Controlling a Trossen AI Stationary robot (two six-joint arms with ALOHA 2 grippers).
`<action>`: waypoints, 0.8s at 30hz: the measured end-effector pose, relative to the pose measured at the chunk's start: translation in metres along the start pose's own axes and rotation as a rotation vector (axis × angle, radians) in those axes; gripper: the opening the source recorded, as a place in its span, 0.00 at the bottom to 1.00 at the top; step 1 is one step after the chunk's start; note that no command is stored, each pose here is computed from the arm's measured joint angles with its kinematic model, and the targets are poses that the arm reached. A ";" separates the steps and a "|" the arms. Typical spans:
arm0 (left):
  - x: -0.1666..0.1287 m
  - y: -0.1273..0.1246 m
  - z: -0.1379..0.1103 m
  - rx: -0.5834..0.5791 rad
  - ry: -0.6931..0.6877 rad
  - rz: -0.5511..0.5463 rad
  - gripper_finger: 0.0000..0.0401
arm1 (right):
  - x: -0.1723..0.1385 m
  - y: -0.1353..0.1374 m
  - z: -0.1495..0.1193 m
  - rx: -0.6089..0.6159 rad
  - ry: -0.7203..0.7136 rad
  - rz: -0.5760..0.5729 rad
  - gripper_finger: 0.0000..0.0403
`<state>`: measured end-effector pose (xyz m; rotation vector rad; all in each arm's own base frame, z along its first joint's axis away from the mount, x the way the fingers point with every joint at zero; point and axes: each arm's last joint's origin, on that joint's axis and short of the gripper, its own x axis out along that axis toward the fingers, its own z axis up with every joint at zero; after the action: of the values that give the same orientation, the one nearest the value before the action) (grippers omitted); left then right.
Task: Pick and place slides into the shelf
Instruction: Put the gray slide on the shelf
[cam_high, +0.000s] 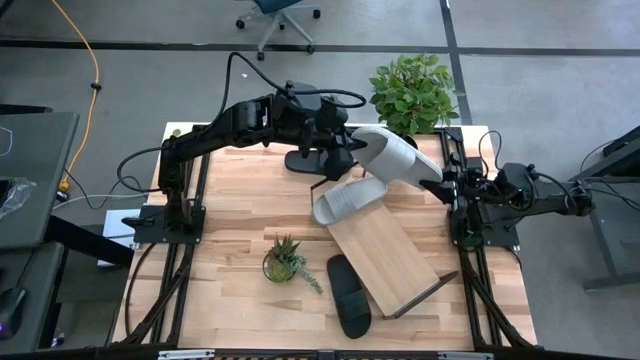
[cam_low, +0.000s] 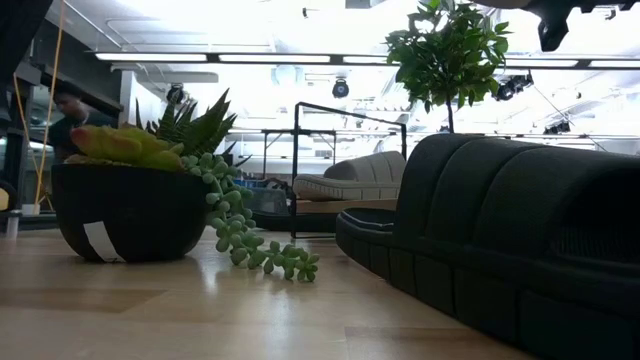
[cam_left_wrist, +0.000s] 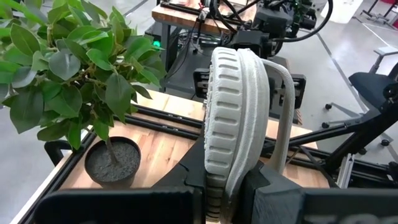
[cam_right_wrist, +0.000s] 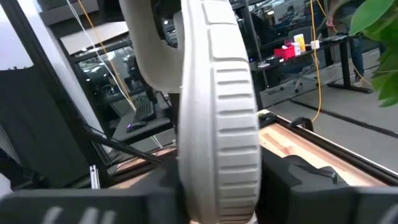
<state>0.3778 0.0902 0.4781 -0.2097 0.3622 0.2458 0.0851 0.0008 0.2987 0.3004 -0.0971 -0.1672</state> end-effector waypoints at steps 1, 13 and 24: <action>0.000 0.000 0.000 0.000 0.001 0.000 0.05 | 0.000 0.000 0.000 0.000 -0.001 0.000 0.22; 0.000 0.001 -0.003 0.032 0.033 0.008 0.15 | 0.000 0.000 0.000 0.026 -0.005 -0.011 0.10; -0.001 0.009 -0.006 0.035 0.065 0.082 0.59 | -0.017 -0.002 0.018 0.013 0.006 -0.065 0.09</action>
<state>0.3724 0.0966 0.4720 -0.1689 0.4400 0.3138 0.0659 -0.0029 0.3144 0.3176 -0.0828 -0.2302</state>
